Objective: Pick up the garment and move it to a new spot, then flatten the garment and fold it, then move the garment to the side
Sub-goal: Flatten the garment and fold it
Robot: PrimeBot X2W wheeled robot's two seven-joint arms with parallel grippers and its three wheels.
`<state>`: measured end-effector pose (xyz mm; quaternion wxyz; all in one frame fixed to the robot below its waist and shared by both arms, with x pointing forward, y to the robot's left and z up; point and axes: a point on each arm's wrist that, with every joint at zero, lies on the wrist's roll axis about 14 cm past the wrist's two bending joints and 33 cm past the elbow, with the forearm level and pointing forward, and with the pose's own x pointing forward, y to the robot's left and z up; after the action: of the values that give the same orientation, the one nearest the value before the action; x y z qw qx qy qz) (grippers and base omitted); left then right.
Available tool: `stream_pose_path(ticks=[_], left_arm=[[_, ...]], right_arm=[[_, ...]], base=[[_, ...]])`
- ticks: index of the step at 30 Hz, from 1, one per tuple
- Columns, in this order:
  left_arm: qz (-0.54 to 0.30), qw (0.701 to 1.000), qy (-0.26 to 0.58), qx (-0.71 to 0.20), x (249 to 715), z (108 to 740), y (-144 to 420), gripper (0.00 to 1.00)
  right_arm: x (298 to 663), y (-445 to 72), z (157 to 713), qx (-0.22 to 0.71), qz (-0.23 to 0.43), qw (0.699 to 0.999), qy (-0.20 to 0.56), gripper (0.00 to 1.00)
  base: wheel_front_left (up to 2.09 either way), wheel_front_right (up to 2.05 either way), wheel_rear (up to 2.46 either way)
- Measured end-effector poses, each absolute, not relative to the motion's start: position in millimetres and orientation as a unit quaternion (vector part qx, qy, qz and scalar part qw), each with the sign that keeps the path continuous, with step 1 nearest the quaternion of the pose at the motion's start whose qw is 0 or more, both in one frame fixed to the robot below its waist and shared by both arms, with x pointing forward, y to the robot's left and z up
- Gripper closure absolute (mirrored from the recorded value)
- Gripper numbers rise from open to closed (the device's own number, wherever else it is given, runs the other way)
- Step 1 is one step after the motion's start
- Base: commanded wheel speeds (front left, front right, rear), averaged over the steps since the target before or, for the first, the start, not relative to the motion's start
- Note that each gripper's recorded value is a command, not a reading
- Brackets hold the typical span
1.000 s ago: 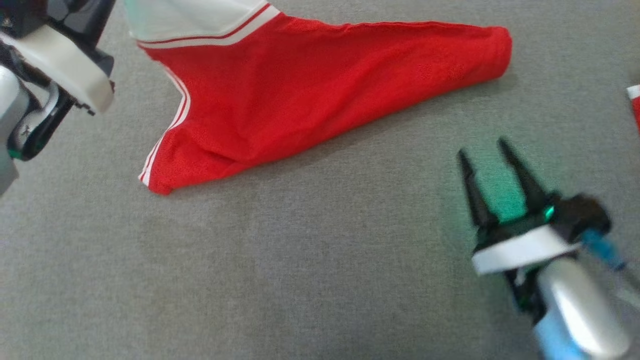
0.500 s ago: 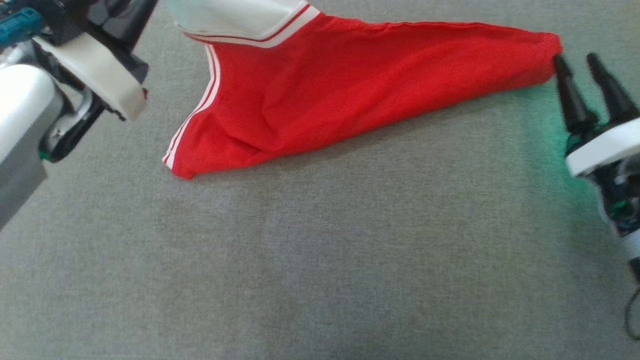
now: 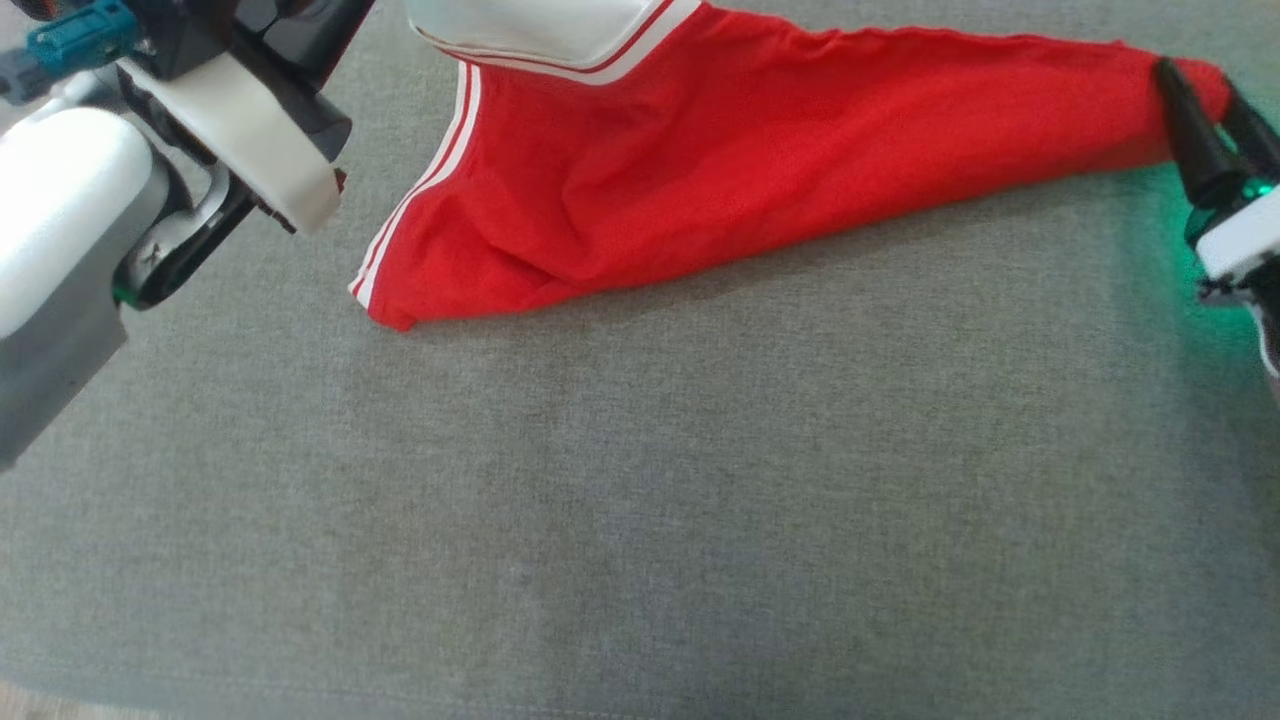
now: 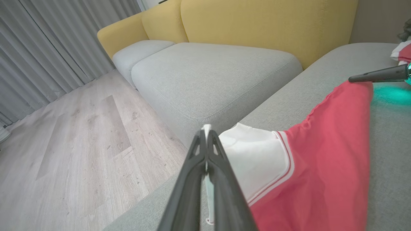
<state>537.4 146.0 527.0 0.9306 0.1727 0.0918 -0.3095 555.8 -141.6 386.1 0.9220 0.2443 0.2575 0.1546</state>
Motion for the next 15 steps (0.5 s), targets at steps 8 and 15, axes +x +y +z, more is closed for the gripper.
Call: stream_pose_path(ticks=[8,15], left_arm=[[-0.310,0.929,0.098,0.175,538,521,147,1.00],[-0.310,0.930,0.089,0.177,538,528,145,1.00]], right_arm=[[561,-142,381,0.260,0.152,0.914,0.272,0.96],[557,-142,393,0.257,0.163,0.915,0.263,1.00]], base=[[0.00,0.00,0.00],[0.00,0.00,0.00]])
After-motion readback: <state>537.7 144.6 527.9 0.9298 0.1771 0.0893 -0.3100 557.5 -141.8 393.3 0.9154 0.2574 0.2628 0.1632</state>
